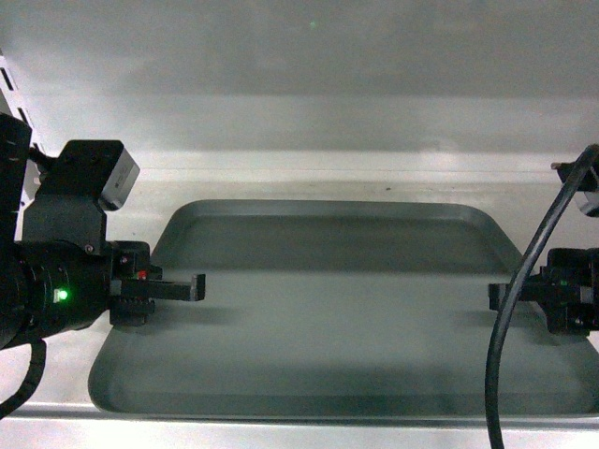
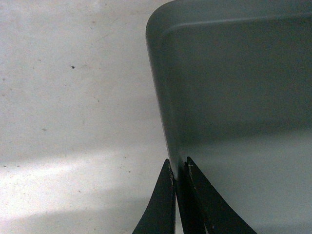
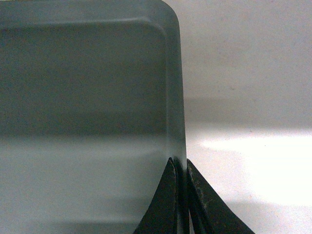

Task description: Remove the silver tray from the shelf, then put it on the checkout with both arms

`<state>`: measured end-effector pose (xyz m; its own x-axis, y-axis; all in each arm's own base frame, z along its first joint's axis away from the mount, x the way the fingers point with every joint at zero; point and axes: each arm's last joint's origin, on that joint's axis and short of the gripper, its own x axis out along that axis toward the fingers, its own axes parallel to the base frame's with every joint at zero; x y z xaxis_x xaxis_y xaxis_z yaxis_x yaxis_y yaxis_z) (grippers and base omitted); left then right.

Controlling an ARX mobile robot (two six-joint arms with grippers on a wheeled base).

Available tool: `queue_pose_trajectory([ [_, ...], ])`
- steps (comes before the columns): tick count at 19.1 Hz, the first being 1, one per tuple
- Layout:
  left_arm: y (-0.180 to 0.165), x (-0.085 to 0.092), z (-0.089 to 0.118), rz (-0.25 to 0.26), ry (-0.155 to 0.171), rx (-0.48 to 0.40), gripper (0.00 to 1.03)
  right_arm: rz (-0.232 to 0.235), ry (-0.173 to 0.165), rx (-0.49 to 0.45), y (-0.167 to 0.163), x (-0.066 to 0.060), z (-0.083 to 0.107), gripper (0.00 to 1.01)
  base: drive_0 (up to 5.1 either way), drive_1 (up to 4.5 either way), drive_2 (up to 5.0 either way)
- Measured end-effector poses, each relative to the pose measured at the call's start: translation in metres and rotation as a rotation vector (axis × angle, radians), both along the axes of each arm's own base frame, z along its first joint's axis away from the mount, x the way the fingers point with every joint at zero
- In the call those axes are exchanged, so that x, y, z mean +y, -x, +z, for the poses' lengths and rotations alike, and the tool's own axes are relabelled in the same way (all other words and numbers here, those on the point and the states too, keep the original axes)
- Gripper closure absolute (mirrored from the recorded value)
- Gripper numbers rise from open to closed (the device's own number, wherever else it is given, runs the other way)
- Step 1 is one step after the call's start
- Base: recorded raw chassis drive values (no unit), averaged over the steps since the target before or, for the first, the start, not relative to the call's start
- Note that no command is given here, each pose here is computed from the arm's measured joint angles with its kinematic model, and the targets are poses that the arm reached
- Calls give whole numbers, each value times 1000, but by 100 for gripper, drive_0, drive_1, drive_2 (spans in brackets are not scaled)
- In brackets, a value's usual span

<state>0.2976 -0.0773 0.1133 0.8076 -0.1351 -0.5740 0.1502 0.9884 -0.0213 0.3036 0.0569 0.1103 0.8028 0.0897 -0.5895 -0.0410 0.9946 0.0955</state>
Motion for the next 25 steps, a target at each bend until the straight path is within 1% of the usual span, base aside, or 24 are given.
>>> queue_pose_trajectory([
  [2, 2, -1, 5, 1, -10, -5, 100, -1, 1, -16, 2, 1, 8, 98, 0, 0, 0],
  [6, 7, -3, 19, -3, -18, -7, 100, -6, 3, -27, 8, 0, 22, 98, 0, 0, 0],
  [9, 10, -4, 28, -6, -19, -12, 100, -11, 2, -41, 12, -1, 32, 98, 0, 0, 0],
  [12, 13, -3, 39, -8, -17, -36, 100, -13, 0, -52, 17, -2, 42, 98, 0, 0, 0],
  [15, 14, -3, 43, -14, -22, -44, 100, -13, 0, -70, 21, -1, 52, 98, 0, 0, 0],
  [19, 15, -3, 50, -19, -22, -66, 100, -17, 3, -68, 25, -2, 54, 98, 0, 0, 0],
  [25, 15, -3, 50, -22, -27, -68, 100, -20, -3, -73, 25, -2, 54, 98, 0, 0, 0],
])
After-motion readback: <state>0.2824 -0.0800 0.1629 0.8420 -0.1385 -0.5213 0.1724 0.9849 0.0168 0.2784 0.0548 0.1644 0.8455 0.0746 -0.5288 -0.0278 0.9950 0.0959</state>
